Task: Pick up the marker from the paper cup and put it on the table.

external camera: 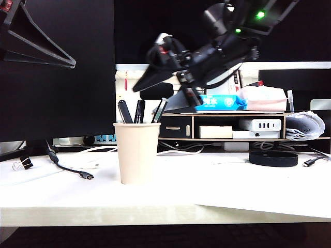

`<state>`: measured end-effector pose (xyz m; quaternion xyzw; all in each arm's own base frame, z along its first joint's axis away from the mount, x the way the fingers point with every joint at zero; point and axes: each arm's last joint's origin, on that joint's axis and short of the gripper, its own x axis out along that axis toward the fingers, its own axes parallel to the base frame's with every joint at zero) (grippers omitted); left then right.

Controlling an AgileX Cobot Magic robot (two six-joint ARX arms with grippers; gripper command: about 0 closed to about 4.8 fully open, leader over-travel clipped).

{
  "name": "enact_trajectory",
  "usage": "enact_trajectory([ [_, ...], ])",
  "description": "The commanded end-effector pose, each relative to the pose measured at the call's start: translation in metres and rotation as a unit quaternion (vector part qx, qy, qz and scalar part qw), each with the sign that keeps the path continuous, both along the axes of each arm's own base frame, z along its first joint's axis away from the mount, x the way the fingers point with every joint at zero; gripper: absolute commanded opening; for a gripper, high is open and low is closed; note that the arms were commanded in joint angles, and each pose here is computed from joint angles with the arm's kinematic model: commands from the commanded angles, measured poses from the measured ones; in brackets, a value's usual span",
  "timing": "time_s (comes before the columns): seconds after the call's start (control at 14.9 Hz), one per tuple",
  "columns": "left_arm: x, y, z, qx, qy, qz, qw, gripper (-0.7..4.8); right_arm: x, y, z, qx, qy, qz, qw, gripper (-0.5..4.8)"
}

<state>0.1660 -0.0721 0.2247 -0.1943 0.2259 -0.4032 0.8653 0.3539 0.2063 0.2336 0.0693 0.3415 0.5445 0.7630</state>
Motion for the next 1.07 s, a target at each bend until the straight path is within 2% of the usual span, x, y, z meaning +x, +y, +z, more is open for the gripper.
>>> enact_trajectory([
  [0.07,0.0003,-0.0002,0.0037,-0.003,-0.011,-0.003,1.0,-0.05,-0.0038,0.0126,-0.0008,-0.008,-0.017,0.005,1.0,3.91],
  [0.27,0.0003,-0.0002,0.0035,-0.003,-0.011,-0.003,1.0,-0.05,-0.0033,0.0139,-0.0011,-0.012,-0.024,-0.003,1.0,3.63],
  [0.34,0.0003,-0.0002,0.0036,-0.003,-0.011,-0.003,1.0,-0.05,-0.0029,0.0136,-0.0013,-0.018,-0.027,-0.01,0.999,2.92],
  [0.4,0.0003,-0.0002,0.0035,-0.003,-0.011,-0.003,1.0,-0.05,-0.0028,0.0137,-0.0013,-0.018,-0.027,-0.01,0.999,2.43],
  [0.47,0.0003,-0.0002,0.0036,-0.003,-0.011,-0.003,1.0,-0.05,-0.0028,0.0138,-0.0012,-0.017,-0.028,-0.01,0.999,2.17],
  [0.67,0.0003,-0.0002,0.0036,-0.003,-0.011,-0.003,1.0,-0.05,-0.0029,0.0139,-0.0012,-0.017,-0.027,-0.009,0.999,1.87],
  [0.74,0.0003,-0.0002,0.0036,-0.003,-0.011,-0.002,1.0,-0.05,-0.0029,0.0139,-0.0012,-0.017,-0.028,-0.009,0.999,1.37],
  [0.81,0.0003,-0.0002,0.0036,-0.003,-0.011,-0.002,1.0,-0.05,-0.0029,0.0139,-0.0011,-0.016,-0.028,-0.009,0.999,1.33],
  [0.87,0.0003,-0.0002,0.0036,-0.003,-0.011,-0.003,1.0,-0.05,-0.0029,0.0139,-0.0011,-0.016,-0.028,-0.009,0.999,0.99],
  [1.07,0.0003,-0.0002,0.0036,-0.002,-0.013,-0.003,1.0,-0.05,-0.0029,0.0139,-0.0011,-0.016,-0.028,-0.009,0.999,0.89],
])
